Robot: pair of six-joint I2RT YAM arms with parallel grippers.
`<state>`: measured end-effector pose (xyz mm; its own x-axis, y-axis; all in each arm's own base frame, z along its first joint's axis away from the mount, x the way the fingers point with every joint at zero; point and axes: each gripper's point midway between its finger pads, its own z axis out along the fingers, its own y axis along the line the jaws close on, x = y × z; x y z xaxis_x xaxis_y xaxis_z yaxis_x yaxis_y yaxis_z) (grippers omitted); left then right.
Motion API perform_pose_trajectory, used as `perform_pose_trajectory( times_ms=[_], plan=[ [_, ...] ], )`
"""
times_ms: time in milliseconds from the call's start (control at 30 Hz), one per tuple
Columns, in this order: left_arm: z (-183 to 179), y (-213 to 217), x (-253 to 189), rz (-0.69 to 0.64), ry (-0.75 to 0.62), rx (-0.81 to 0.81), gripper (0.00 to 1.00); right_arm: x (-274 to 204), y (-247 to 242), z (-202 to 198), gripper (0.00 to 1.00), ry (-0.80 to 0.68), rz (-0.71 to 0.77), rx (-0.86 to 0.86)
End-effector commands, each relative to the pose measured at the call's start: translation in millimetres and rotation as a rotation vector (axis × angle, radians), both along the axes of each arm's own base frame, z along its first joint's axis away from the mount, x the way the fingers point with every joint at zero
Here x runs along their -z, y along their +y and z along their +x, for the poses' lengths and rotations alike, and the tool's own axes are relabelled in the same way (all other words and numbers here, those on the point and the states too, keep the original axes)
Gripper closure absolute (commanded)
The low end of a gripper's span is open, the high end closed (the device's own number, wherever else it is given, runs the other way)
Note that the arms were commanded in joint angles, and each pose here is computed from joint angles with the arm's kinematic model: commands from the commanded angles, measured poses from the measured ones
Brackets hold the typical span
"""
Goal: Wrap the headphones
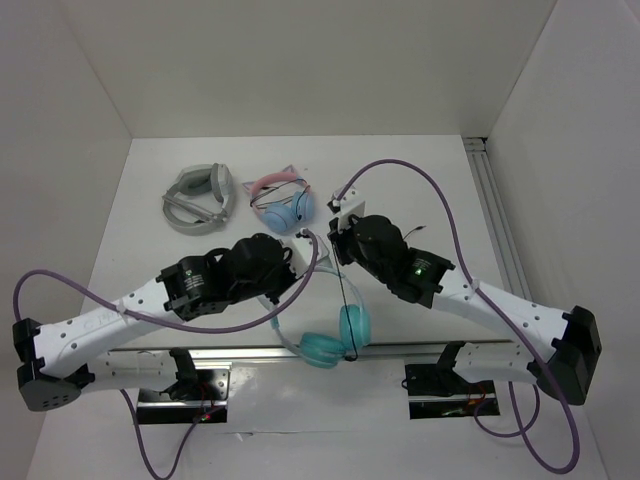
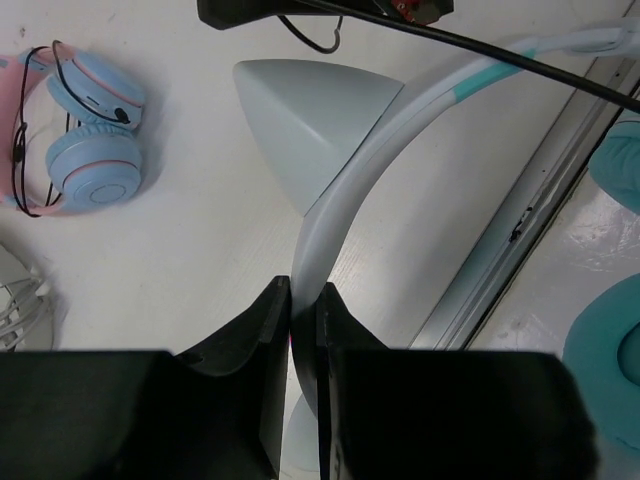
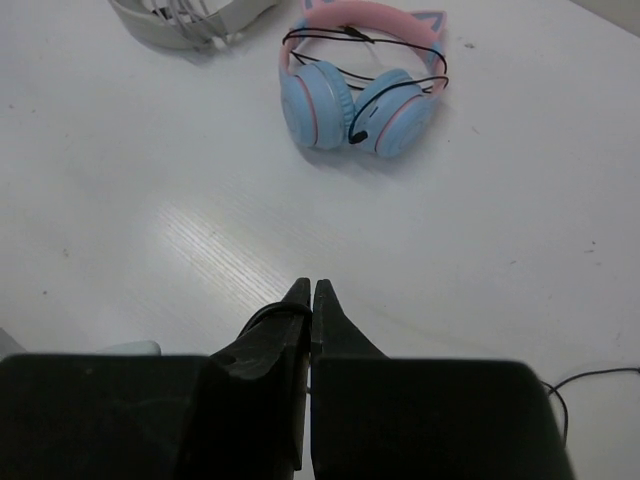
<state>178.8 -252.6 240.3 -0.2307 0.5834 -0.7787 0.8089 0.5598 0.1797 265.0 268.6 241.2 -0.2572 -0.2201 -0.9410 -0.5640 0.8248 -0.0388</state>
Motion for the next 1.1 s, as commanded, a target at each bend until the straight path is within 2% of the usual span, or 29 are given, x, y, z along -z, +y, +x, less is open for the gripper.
perform_pose_trajectory(
  times_ms=[0, 233, 367, 600, 733, 867, 1067],
  plan=[
    [-15, -18, -17, -0.096, -0.007, 0.109, 1.00, -21, 3, 12, 1.00, -0.053, 0.100, 0.000],
    [-5, -6, -31, -0.114, -0.062, 0.036, 1.00, -26, -10, 14, 1.00, -0.059, 0.178, -0.028],
    [-5, -7, -38, -0.145, -0.069, 0.030, 1.00, -19, -7, 15, 1.00, -0.044, 0.167, -0.036],
    [-12, -5, -87, -0.334, -0.127, 0.037, 1.00, 1, 4, 15, 1.00, -0.009, 0.157, -0.084],
    [-6, 10, -116, -0.425, -0.190, -0.037, 1.00, 9, 19, 2, 1.00, -0.012, 0.199, -0.238],
    [4, 21, -124, -0.450, -0.222, -0.127, 1.00, 0, 35, -16, 1.00, -0.060, 0.268, -0.392],
    [5, 24, -138, -0.518, -0.230, -0.159, 1.00, 6, 68, -30, 0.85, -0.025, 0.403, -0.554]
  ],
)
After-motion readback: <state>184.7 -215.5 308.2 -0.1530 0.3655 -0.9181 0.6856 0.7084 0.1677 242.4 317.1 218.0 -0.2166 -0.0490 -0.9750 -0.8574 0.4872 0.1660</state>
